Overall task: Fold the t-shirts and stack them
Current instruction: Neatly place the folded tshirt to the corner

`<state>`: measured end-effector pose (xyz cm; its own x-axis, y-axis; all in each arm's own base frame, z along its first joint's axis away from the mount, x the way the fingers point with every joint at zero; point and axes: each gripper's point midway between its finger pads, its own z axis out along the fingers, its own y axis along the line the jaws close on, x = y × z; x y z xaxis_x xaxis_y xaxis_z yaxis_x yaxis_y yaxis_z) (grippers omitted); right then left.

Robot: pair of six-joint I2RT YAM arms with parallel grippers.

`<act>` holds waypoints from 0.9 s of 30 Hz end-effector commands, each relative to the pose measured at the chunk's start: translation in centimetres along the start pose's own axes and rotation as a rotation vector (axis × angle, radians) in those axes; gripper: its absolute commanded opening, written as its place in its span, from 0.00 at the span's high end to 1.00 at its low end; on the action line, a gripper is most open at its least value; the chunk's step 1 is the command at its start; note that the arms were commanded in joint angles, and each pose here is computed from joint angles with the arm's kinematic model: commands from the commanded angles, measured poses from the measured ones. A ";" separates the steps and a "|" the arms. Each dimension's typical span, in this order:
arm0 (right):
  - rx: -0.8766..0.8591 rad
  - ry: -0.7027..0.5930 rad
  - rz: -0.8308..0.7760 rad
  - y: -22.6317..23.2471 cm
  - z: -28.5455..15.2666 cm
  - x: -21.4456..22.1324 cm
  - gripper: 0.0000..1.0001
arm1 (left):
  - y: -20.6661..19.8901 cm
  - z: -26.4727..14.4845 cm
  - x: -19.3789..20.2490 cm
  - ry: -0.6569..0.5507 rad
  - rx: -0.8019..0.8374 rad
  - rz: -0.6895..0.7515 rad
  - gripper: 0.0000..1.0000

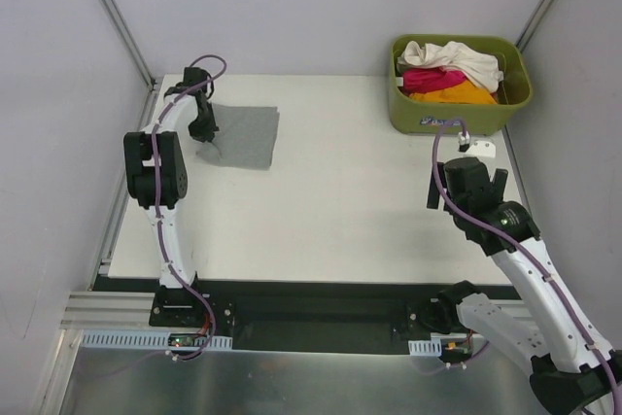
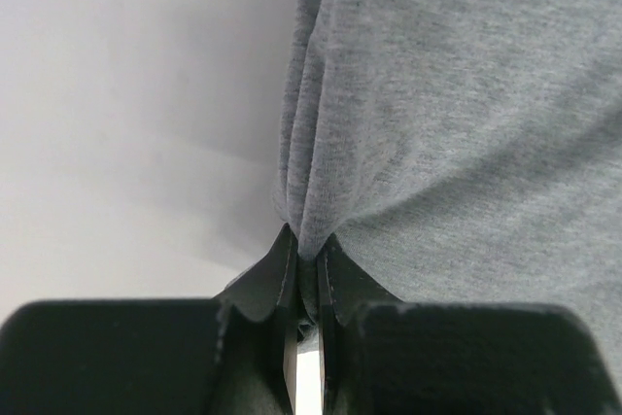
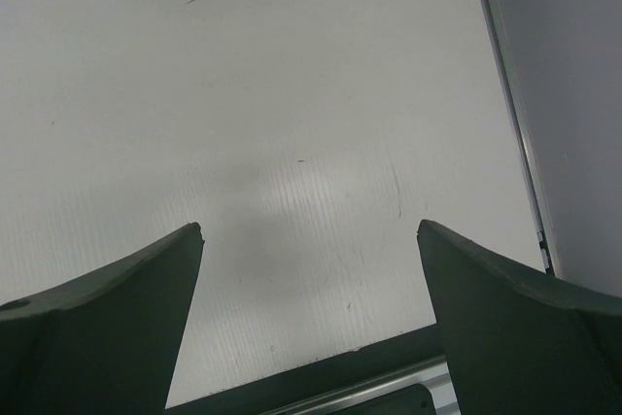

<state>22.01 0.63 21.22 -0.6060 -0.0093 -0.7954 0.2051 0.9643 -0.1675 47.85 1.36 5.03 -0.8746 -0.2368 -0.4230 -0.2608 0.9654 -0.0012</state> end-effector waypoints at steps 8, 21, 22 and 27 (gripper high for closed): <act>0.063 0.004 -0.005 -1.1 0.8 -0.6 0.03 | 11.3 2.2 -7.7 -0.057 -0.178 -0.035 1.00; 0.098 0.083 0.022 -1.1 0.8 0.1 0.03 | 15.5 2.5 -15.1 -0.250 -0.303 -0.006 0.77; 0.099 0.088 0.024 -1.1 0.9 0.3 0.03 | 15.3 0.9 -15.9 -0.279 -0.297 -0.010 0.70; 0.100 0.104 0.045 -0.9 1.2 0.7 0.03 | 14.6 -4.6 -16.5 -0.345 -0.254 -0.092 0.10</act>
<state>22.25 -0.33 19.26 -0.6908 0.0198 -0.7228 0.2598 0.9397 -0.2225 57.12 19.00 6.20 -0.7950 -0.1996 -0.5728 -0.3826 0.8978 0.2182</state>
